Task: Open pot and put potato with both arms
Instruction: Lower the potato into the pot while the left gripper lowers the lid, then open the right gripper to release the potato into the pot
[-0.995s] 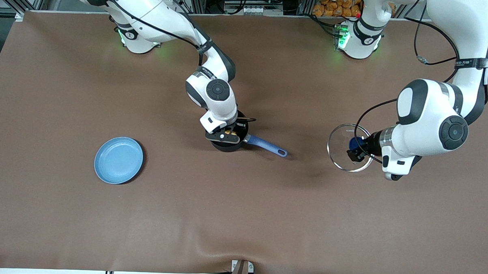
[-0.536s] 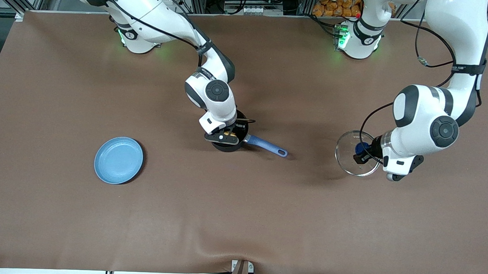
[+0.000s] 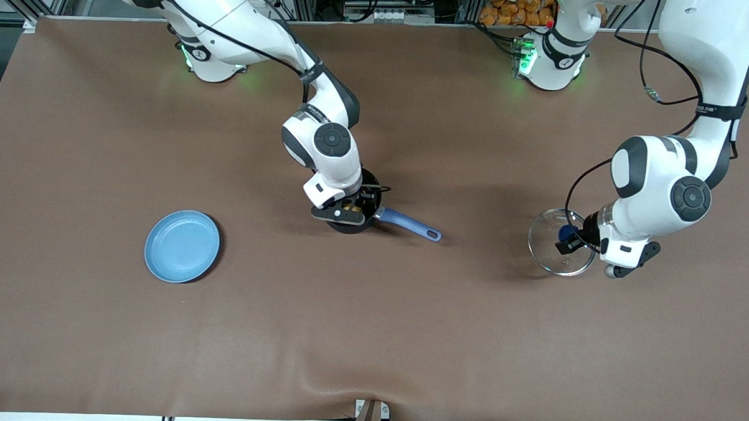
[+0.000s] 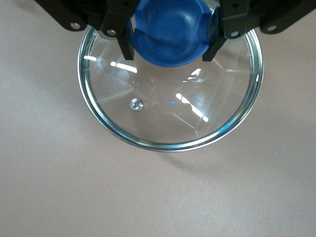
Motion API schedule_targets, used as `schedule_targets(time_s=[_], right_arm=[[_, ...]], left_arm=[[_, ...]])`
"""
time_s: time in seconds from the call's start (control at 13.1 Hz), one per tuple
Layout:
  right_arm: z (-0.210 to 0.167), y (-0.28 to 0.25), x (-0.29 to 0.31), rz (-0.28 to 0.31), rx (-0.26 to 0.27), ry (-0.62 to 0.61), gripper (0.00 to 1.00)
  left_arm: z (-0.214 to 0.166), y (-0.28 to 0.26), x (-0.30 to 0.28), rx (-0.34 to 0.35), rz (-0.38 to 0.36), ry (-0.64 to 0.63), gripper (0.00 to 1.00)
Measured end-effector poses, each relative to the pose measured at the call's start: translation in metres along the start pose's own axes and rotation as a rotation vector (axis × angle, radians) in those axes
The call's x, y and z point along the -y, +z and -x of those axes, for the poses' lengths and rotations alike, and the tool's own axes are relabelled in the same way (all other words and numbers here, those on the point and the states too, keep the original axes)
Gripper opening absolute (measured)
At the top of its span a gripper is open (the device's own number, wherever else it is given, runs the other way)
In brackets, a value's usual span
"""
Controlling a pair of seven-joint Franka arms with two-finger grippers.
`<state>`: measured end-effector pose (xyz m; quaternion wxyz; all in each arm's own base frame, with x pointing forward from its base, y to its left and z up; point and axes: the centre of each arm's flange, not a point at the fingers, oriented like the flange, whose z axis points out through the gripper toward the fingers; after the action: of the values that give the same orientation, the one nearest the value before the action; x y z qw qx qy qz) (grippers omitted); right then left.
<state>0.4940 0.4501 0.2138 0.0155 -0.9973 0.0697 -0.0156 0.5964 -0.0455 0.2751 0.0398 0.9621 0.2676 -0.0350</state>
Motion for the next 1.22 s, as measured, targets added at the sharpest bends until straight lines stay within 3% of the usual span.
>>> schedule_targets(time_s=[0.61,0.69,0.92,1.22], right_arm=[[-0.009,-0.068,-0.002,0.067,0.009,0.01,0.94],[-0.012,-0.079,-0.005,0.081,0.012,0.016,1.0],[-0.038,-0.118,-0.02,0.113,0.02,0.008,1.0],[-0.092,-0.159,-0.074,0.109,0.004,0.013,1.0]], left_arm=[[0.01,0.037,0.025,-0.055,0.016,0.051,0.61],[0.013,0.041,0.026,-0.059,0.018,0.056,0.61],[0.02,0.046,0.023,-0.056,0.016,0.068,0.61],[0.031,0.054,0.018,-0.043,0.008,0.086,0.61]])
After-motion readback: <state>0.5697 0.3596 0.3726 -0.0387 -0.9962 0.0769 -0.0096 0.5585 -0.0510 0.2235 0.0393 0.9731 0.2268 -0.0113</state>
